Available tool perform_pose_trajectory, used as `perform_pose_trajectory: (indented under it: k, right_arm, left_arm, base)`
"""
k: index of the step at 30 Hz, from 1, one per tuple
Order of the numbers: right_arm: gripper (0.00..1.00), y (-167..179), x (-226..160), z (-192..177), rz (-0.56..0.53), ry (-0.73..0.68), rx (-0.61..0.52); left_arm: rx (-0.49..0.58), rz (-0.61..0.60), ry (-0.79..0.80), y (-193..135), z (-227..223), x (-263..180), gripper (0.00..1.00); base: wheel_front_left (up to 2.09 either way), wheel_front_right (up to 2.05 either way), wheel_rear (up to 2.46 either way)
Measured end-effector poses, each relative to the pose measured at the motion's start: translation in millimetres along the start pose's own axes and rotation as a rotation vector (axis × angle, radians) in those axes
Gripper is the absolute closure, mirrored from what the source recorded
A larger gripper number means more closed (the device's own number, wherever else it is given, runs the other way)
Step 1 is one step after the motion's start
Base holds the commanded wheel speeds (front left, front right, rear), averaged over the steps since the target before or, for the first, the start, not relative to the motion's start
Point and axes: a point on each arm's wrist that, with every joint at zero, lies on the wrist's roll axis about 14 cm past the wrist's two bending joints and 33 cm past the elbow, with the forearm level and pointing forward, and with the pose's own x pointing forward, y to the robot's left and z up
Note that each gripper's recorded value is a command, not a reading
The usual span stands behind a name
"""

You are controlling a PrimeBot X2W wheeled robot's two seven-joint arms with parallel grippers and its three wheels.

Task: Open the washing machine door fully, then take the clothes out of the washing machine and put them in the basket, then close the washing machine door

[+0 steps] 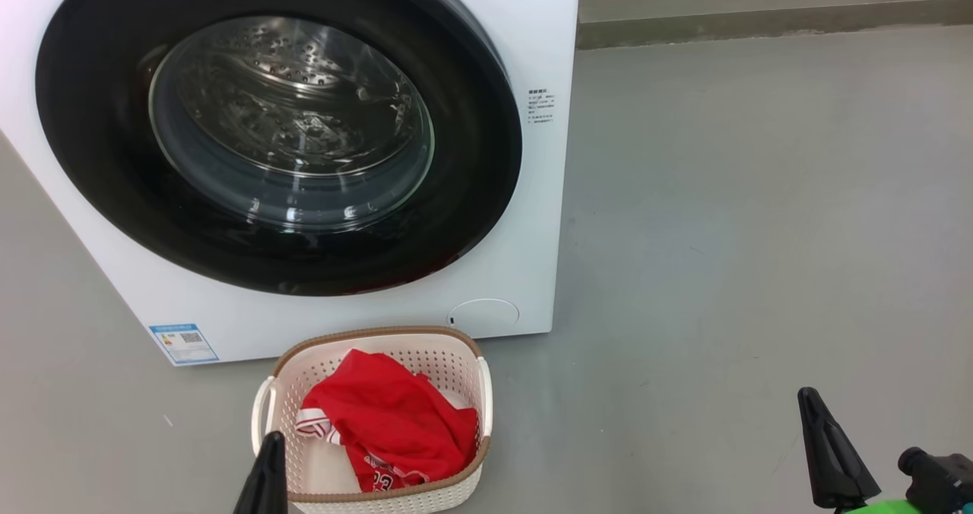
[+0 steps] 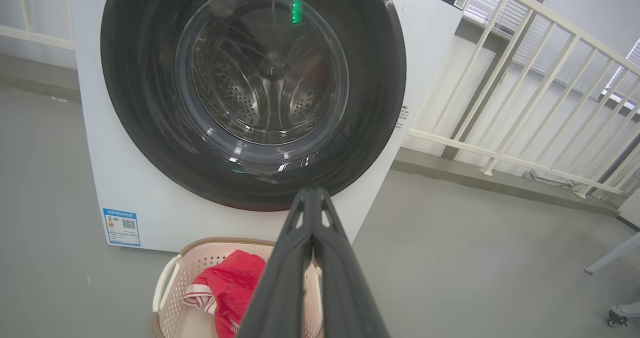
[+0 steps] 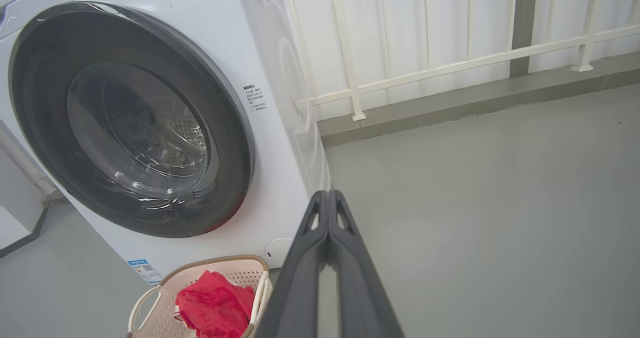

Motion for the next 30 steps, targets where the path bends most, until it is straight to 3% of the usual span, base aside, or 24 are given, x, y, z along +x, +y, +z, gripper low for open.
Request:
perform_pose_trajectory:
  k: [30]
  right_arm:
    - [1.00, -5, 15, -5, -0.050, 0.035, 0.355]
  left_arm:
    - [-0.359, 0.058, 0.082, 13, -15, 12, 1.00]
  base:
    - [0.00, 0.00, 0.00]
